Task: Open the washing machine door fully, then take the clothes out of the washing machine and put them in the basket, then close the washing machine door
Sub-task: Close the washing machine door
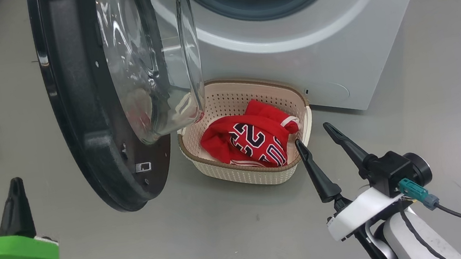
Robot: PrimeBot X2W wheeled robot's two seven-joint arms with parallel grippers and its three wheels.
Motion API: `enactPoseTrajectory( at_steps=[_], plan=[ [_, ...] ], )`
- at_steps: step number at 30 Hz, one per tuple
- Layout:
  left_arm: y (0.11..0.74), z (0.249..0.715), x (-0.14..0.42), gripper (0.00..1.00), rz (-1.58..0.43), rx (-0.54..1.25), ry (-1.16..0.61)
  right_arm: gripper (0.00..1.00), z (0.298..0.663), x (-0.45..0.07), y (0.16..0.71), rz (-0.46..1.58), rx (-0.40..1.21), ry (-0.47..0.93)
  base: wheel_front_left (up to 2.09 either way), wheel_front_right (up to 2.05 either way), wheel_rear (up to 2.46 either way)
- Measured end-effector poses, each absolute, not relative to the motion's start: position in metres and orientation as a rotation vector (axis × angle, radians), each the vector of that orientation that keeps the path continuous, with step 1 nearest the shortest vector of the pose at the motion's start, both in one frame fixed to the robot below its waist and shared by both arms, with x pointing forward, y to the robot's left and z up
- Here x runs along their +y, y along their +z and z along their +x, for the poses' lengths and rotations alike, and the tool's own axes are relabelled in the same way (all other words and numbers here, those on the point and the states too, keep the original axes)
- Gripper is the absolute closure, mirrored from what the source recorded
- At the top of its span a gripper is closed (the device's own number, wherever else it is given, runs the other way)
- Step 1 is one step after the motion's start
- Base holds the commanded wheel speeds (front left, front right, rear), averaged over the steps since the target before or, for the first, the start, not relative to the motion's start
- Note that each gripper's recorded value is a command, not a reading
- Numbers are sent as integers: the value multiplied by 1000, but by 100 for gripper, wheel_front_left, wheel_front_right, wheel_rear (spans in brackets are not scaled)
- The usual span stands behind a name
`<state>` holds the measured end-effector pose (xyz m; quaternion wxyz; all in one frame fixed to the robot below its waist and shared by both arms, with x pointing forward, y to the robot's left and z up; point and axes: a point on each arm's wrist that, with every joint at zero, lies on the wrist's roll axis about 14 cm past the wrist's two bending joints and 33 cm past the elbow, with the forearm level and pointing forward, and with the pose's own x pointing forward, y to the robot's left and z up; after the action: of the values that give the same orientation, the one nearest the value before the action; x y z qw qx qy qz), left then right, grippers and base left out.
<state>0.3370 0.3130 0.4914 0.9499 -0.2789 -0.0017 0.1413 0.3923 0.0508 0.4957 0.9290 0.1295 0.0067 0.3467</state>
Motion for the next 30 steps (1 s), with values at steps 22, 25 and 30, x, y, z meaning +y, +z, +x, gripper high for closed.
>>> enactPoseTrajectory(
  at_steps=[22,25,30],
  plan=[
    [518,372,275,100,-1643,-35,73,0,388,49,491,271,30,708,0,0,0],
    [520,373,266,100,-1713,14,24,0,387,50,492,269,30,710,0,0,0],
    [525,374,249,100,-1758,94,-56,0,386,50,492,268,28,712,0,0,0]
  ],
)
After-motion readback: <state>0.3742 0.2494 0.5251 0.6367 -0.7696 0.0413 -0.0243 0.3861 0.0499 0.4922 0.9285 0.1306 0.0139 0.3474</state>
